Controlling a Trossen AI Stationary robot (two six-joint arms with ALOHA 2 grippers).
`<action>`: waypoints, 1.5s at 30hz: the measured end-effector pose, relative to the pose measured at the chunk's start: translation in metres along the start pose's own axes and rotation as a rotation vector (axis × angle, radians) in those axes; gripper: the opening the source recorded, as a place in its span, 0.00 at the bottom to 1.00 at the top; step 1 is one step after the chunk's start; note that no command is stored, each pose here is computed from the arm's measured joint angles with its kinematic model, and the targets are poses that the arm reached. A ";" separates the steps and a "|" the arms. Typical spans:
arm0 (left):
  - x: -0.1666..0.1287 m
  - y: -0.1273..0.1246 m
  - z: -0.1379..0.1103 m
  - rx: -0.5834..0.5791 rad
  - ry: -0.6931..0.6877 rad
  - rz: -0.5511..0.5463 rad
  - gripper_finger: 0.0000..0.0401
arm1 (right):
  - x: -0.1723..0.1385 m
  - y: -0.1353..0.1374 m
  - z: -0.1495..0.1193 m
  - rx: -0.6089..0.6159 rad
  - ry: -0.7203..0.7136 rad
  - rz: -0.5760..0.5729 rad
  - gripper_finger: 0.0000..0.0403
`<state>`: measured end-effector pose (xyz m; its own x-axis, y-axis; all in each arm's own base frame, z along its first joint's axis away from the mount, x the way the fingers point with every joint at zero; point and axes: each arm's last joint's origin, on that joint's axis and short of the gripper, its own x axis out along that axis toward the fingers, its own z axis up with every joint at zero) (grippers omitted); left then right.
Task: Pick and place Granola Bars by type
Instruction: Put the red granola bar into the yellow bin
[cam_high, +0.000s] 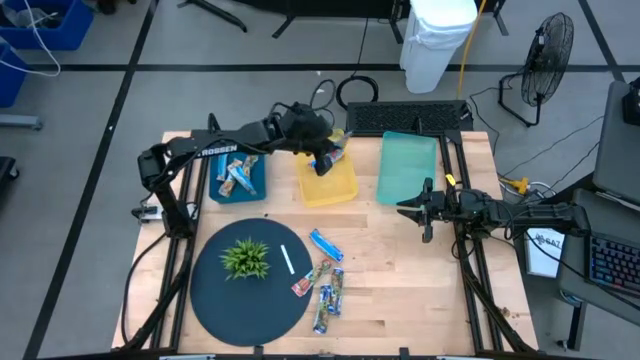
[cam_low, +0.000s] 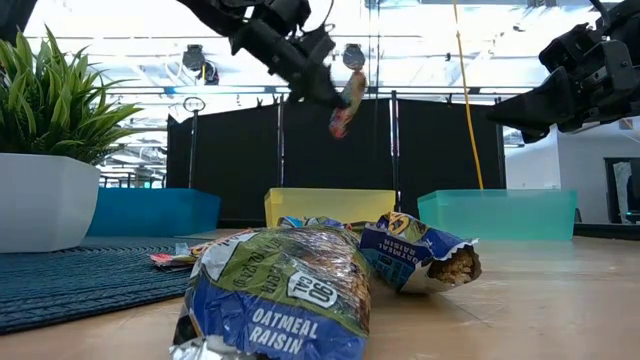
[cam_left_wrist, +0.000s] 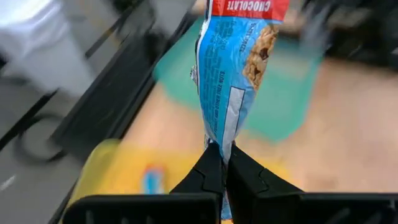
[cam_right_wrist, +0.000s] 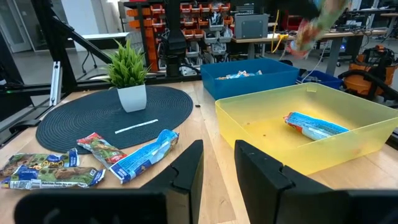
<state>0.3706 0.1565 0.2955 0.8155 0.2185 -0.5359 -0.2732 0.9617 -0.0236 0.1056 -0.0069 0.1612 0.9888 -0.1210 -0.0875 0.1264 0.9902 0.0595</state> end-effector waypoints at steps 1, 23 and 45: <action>0.001 -0.001 0.002 -0.004 -0.044 -0.034 0.02 | 0.000 0.000 0.000 0.000 0.000 -0.001 0.20; -0.116 0.006 -0.117 -0.149 -0.435 0.087 0.02 | 0.000 0.000 0.000 0.000 0.000 -0.001 0.20; -0.159 -0.011 -0.188 -0.257 -0.571 0.109 0.01 | 0.000 0.000 0.000 0.000 0.000 0.000 0.21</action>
<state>0.1480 0.0803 0.2220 0.9003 0.4351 -0.0142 -0.4260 0.8738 -0.2344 0.1056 -0.0069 0.1612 0.9888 -0.1212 -0.0874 0.1267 0.9902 0.0595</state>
